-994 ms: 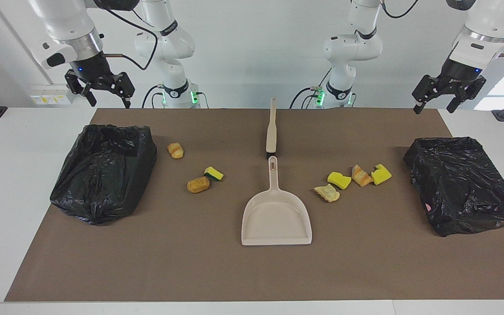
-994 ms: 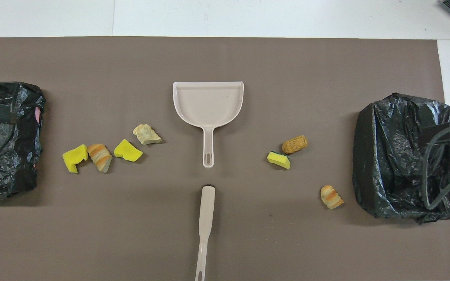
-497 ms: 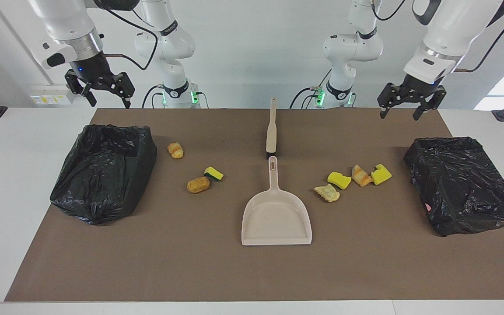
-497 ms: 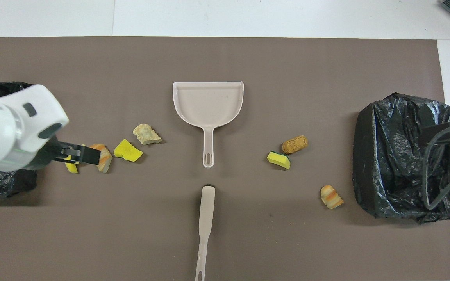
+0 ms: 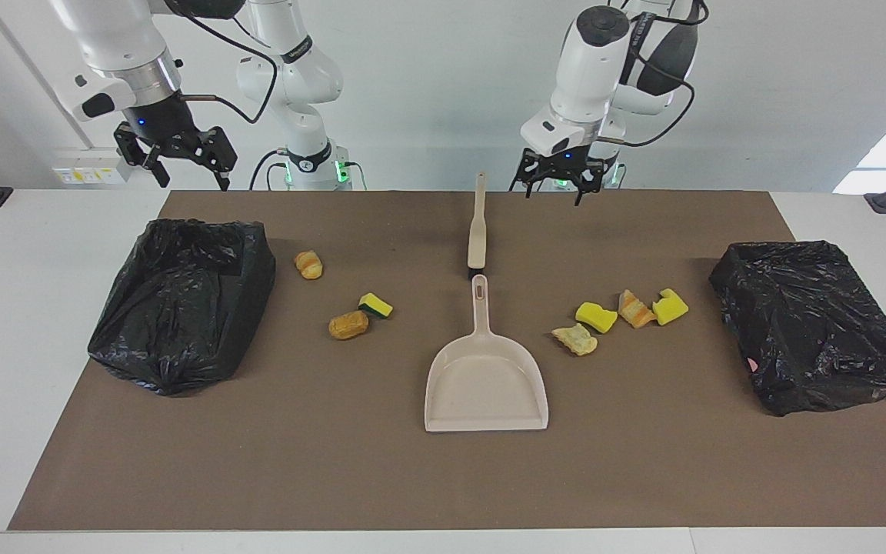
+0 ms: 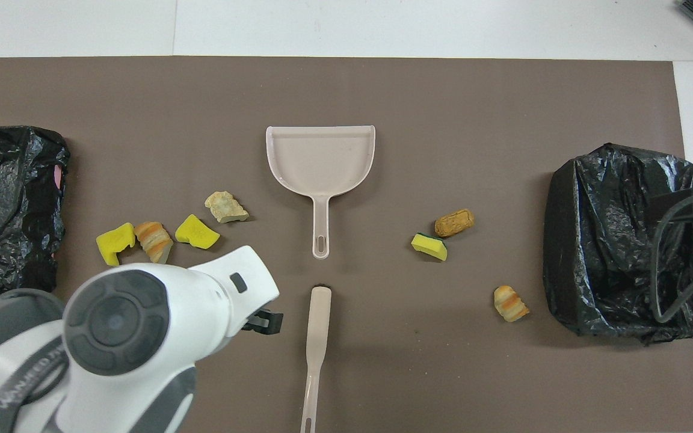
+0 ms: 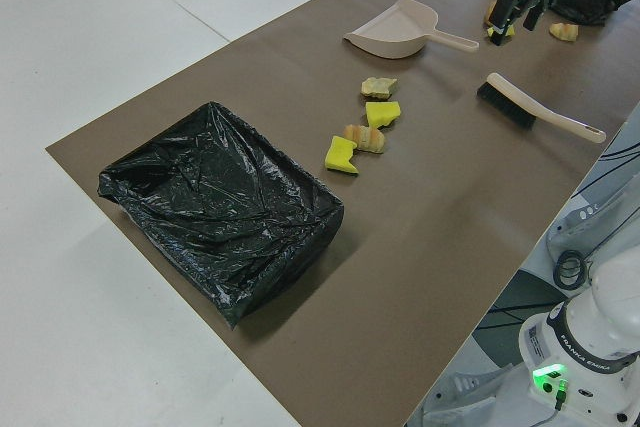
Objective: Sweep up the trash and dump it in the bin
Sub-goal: 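Reach the left gripper down to the beige brush handle and grasp it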
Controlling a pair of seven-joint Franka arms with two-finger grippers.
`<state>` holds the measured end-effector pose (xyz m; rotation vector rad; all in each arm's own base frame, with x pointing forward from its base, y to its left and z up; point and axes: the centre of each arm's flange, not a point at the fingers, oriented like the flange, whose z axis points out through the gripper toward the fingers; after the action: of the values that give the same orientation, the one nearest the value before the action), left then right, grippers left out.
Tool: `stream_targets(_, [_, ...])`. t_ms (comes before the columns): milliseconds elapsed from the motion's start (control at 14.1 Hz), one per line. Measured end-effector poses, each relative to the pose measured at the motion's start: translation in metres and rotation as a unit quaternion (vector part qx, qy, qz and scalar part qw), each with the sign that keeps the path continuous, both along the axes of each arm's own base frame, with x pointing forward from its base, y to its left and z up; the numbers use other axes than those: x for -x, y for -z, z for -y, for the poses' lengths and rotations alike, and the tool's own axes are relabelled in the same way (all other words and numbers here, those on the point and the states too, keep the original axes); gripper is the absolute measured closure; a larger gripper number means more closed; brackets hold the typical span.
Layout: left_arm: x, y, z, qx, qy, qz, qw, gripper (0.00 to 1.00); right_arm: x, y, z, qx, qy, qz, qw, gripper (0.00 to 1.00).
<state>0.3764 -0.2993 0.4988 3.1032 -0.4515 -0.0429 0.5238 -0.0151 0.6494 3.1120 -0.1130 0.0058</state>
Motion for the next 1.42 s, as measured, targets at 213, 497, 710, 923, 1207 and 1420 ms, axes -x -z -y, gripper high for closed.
stream_targets(213, [0.052, 0.056, 0.043, -0.003, 0.006, 0.0, 1.0, 0.0, 0.0, 0.0, 0.0, 0.0, 0.0, 0.0, 1.0, 0.0])
stream_targets(497, [0.107, 0.116, 0.068, -0.014, 0.021, -0.007, 1.0, 0.0, 0.0, 0.0, 0.0, 0.0, 0.0, 0.0, 1.0, 0.0])
stream_targets(710, [0.13, 0.14, 0.076, -0.015, 0.027, -0.006, 1.0, 0.0, 0.0, 0.0, 0.0, 0.0, 0.0, 0.0, 1.0, 0.0])
stream_targets(923, [0.127, 0.143, 0.073, -0.014, 0.021, -0.006, 1.0, 0.0, 0.0, 0.0, 0.0, 0.0, 0.0, 0.0, 1.0, 0.0])
stream_targets(1207, [0.117, 0.149, 0.07, -0.007, 0.012, -0.003, 1.0, 0.0, 0.0, 0.0, -0.001, 0.0, -0.001, 0.0, 1.0, 0.0])
stream_targets(1420, [0.117, 0.155, 0.07, -0.013, 0.012, -0.007, 1.0, 0.0, 0.0, 0.0, -0.006, 0.0, -0.006, 0.0, 1.0, 0.0])
